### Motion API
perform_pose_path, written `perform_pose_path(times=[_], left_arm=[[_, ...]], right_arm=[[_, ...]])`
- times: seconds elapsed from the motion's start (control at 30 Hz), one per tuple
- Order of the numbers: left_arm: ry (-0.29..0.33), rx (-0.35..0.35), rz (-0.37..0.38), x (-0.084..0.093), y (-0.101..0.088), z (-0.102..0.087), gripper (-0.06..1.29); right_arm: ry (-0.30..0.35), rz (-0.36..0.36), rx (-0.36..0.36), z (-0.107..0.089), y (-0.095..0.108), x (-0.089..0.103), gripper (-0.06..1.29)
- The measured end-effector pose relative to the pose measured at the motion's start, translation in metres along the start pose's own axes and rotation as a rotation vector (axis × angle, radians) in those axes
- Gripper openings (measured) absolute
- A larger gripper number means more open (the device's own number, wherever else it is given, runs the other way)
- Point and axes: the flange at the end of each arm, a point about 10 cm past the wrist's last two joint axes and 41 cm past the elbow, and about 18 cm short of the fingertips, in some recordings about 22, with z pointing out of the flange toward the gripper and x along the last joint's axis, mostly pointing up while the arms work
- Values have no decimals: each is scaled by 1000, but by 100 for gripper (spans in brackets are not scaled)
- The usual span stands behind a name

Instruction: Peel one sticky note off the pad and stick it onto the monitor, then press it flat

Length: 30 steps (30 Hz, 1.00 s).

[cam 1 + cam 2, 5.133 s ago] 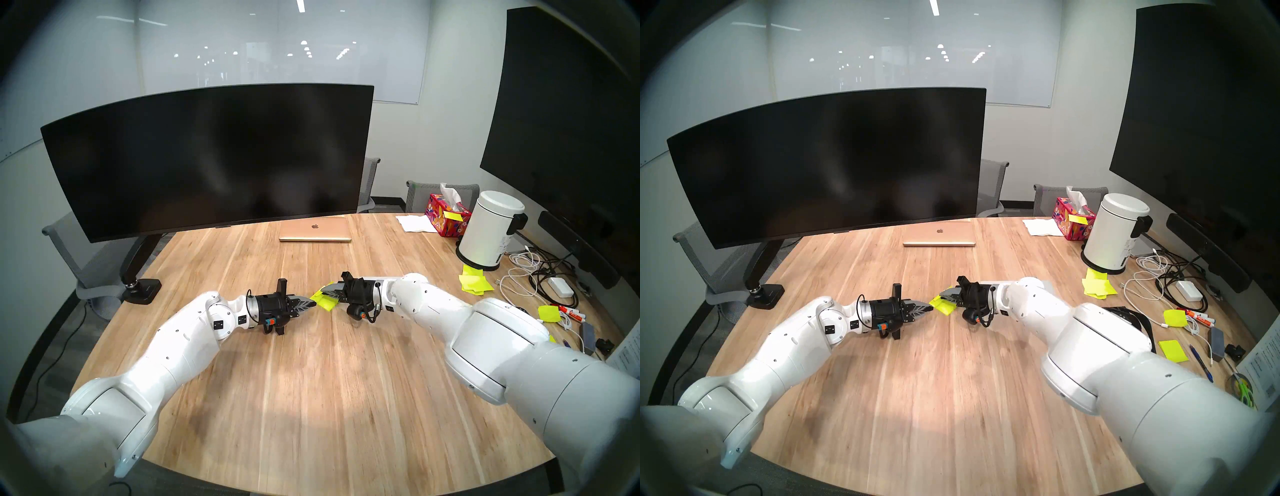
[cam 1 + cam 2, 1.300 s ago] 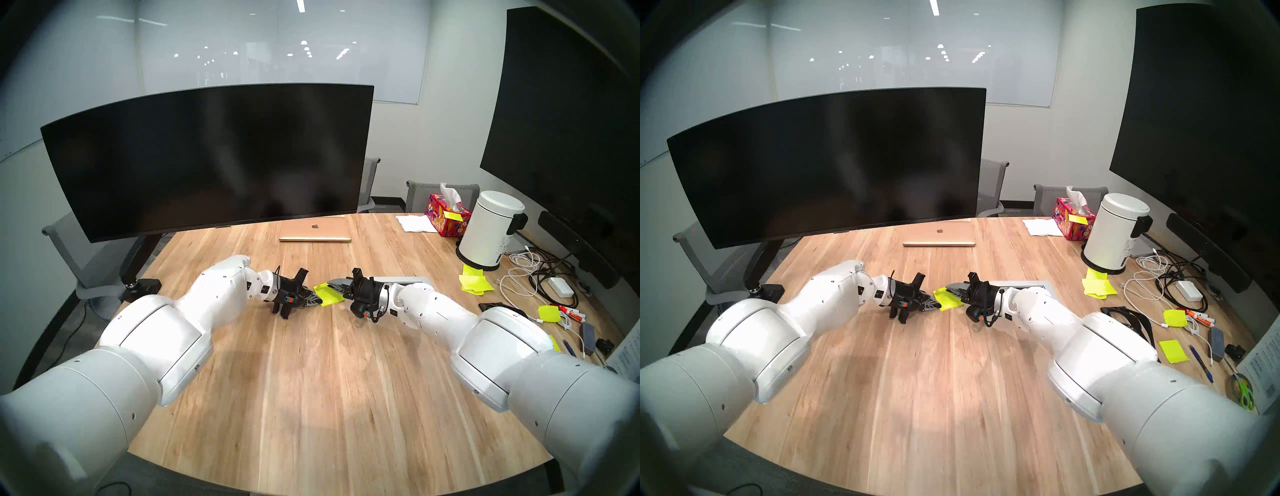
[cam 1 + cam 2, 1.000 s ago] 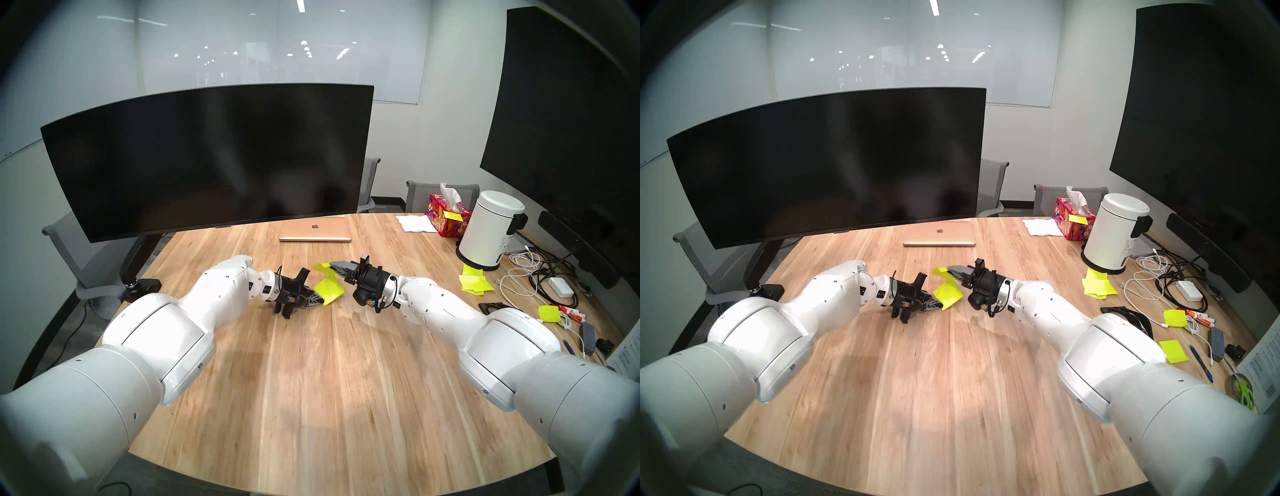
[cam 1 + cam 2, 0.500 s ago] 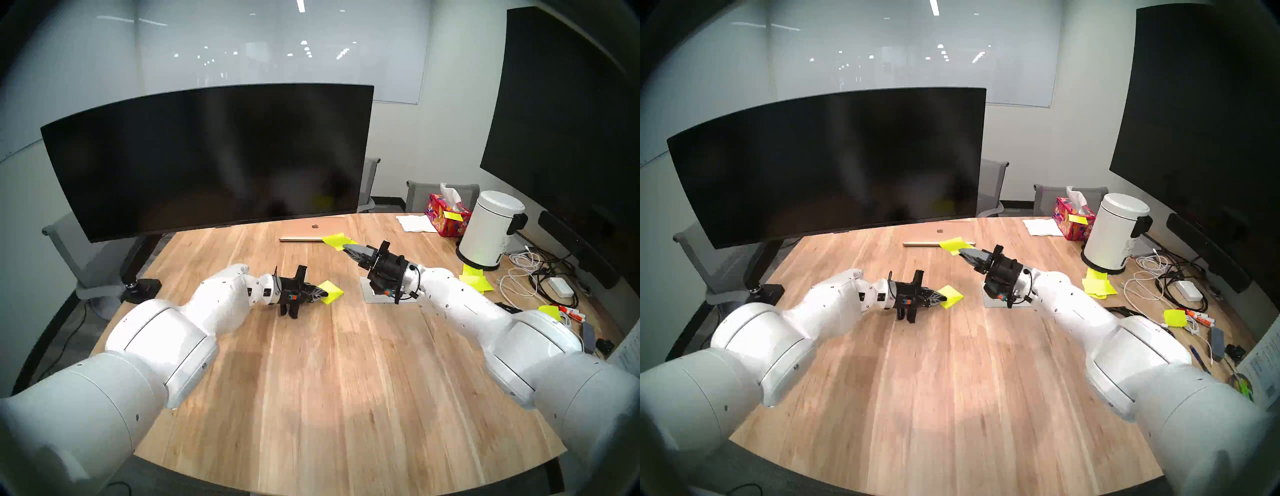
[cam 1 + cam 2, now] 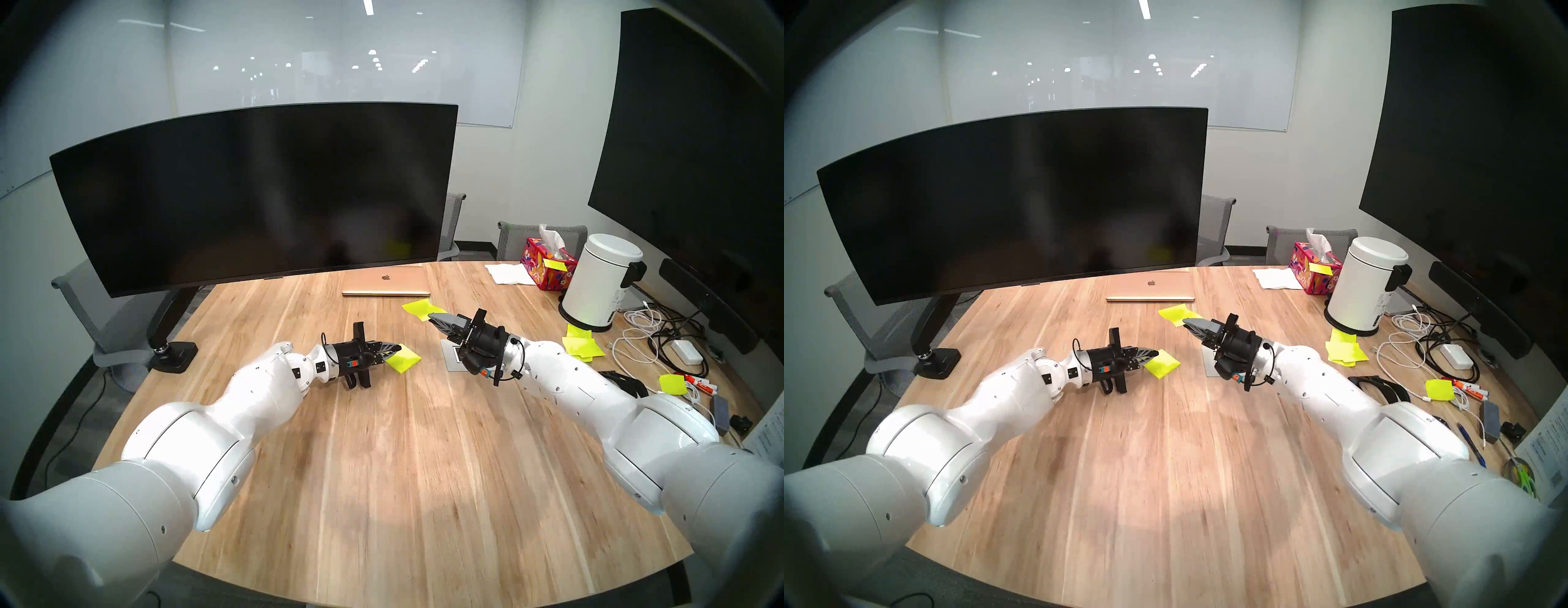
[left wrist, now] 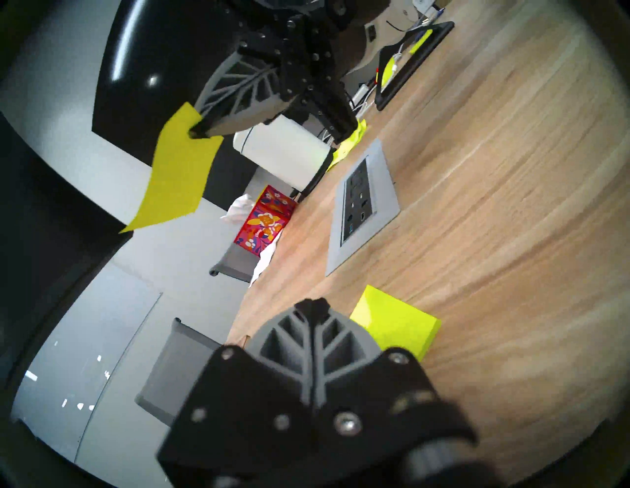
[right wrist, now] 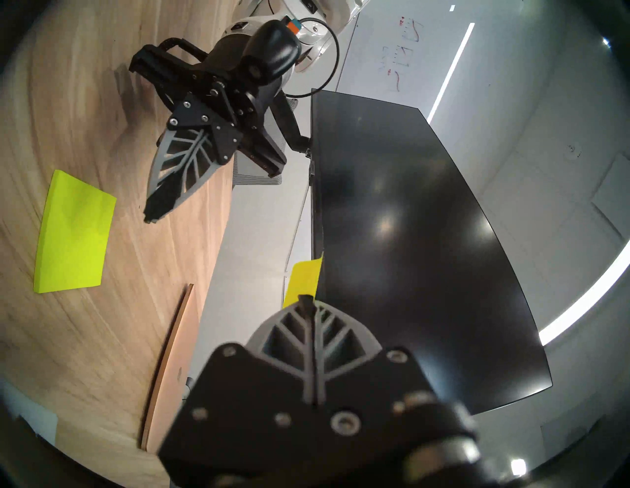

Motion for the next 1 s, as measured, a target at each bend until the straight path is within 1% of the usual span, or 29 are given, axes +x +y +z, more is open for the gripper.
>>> perform_pose_path(times=[0.23, 0.53, 0.8, 1.0], left_arm=[[17, 88, -24, 2, 5, -9, -2], [59, 206, -20, 13, -4, -15, -2], [108, 305, -1, 28, -16, -19, -2], [144, 350, 9, 41, -17, -20, -2]], right_arm=[[4, 1, -9, 0, 1, 2, -3], [8, 1, -25, -2, 1, 6, -3], [1, 1, -43, -9, -1, 11, -3], [-5, -2, -59, -14, -2, 15, -3]])
